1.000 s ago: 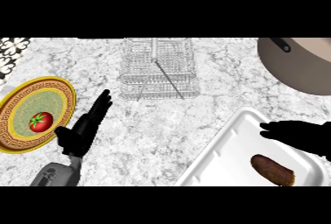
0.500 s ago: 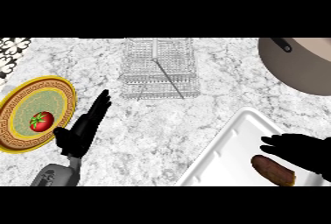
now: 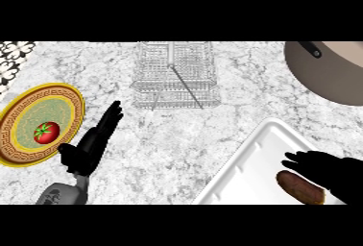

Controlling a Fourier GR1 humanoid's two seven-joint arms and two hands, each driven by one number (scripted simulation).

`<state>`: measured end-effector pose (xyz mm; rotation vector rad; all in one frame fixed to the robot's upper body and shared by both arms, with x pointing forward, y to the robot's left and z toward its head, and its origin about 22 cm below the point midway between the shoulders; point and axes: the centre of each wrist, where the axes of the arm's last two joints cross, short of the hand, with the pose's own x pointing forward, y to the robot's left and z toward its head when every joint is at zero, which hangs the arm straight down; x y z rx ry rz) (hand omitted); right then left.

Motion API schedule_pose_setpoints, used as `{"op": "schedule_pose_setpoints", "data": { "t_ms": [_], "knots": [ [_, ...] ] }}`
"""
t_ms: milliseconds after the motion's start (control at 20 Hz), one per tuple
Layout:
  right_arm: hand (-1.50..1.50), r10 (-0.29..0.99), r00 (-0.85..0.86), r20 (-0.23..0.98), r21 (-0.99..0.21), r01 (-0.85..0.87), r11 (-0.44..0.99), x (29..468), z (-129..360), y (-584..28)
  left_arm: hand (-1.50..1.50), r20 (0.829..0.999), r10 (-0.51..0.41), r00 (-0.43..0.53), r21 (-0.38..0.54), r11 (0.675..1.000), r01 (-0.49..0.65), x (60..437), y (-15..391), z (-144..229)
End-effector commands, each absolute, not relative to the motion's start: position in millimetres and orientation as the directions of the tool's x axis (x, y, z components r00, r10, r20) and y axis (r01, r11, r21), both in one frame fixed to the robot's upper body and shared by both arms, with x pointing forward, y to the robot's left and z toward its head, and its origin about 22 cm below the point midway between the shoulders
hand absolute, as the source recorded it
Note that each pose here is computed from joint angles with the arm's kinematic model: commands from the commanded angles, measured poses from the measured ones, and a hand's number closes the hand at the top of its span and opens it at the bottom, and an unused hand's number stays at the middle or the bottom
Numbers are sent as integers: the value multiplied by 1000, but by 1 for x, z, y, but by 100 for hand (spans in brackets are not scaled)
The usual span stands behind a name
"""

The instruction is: Pick the sweet potato from the tray and place it in the tiered basket

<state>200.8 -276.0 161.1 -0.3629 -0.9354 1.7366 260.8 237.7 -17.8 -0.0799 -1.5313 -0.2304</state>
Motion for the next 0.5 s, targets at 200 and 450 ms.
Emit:
{"op": "schedule_pose_setpoints", "data": {
  "t_ms": [200, 450],
  "knots": [
    [-150, 895, -359, 264, -712, -699, -70, 221, 119, -281, 0, 995, -98, 31, 91, 979, 181, 278, 239, -16],
    [-150, 934, -306, 187, -715, -694, -84, 205, 84, -280, 0, 994, -105, 19, 99, 977, 189, 261, 244, -21]
  ]
}}
